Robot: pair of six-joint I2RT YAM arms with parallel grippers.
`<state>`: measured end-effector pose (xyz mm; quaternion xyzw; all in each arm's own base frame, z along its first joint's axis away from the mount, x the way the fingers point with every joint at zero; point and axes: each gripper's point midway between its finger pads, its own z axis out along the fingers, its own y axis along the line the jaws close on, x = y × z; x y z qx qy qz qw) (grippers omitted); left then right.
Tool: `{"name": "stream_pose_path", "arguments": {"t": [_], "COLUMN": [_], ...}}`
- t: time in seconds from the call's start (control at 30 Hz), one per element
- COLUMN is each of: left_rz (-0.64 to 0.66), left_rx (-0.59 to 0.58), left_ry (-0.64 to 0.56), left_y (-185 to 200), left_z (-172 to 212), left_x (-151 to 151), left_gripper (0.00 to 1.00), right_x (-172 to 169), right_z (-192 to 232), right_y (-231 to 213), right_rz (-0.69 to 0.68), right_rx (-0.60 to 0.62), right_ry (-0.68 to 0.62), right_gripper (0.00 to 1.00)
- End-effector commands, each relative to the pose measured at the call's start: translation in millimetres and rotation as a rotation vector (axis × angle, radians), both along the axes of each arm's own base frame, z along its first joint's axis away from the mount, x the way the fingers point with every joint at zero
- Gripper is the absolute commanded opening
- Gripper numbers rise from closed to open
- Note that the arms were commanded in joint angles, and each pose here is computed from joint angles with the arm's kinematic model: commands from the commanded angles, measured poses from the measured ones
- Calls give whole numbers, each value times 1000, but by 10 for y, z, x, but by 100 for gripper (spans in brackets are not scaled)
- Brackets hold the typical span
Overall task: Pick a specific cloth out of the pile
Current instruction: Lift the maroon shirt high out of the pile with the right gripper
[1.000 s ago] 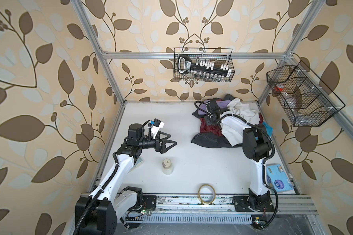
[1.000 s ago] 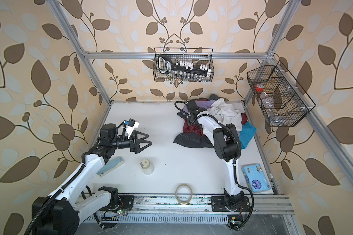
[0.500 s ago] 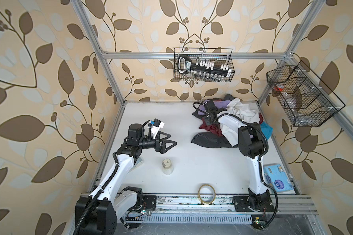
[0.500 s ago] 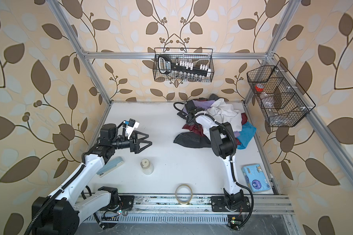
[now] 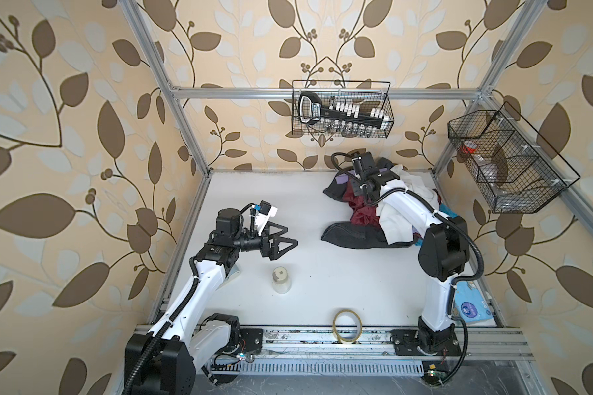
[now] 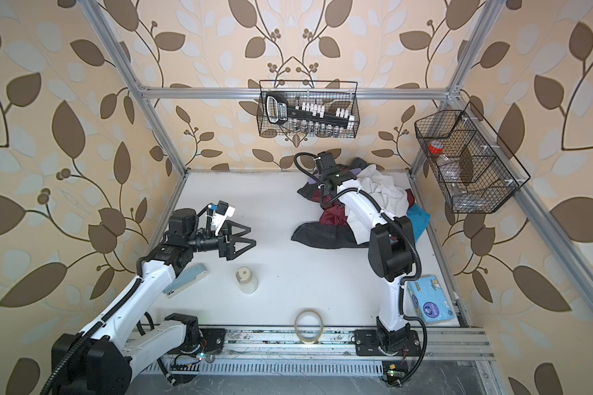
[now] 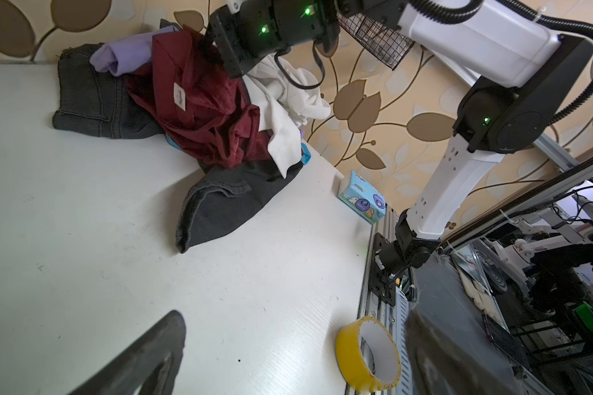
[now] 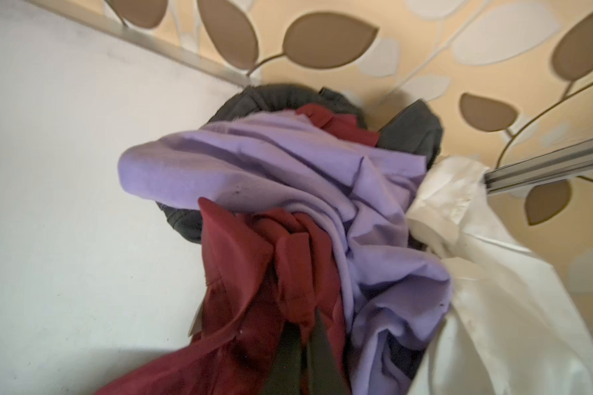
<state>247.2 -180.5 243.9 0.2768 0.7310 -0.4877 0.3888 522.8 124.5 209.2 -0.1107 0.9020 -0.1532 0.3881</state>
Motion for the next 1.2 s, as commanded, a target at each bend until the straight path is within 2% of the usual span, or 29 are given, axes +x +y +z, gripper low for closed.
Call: {"name": "stream_pose_path", "arguments": {"t": [0.0, 0.2, 0.53, 0.87, 1.17], "left_rz": [-42, -48, -47, -45, -43], "left_rx": [-5, -2, 2, 6, 7], "left_ry": [-66, -75, -83, -85, -84], "left_y": [-46, -57, -61, -61, -60], "left_z": [133, 137, 142, 139, 134], "left_x": [-91, -114, -130, -130, -130], "left_gripper": [99, 99, 99, 99, 99], "right_x": [-9, -8, -29, -176, -305], "right_z": [492, 989, 1695, 2560, 3089], "right_y": [-48, -101, 9, 4, 35], "right_rz": [-7, -10, 56, 87, 134], "right_rx": [-32, -42, 45, 103, 152], "right_ry": [-105, -205, -350, -550, -693], "right_gripper": [0, 0, 0, 0, 0]}}
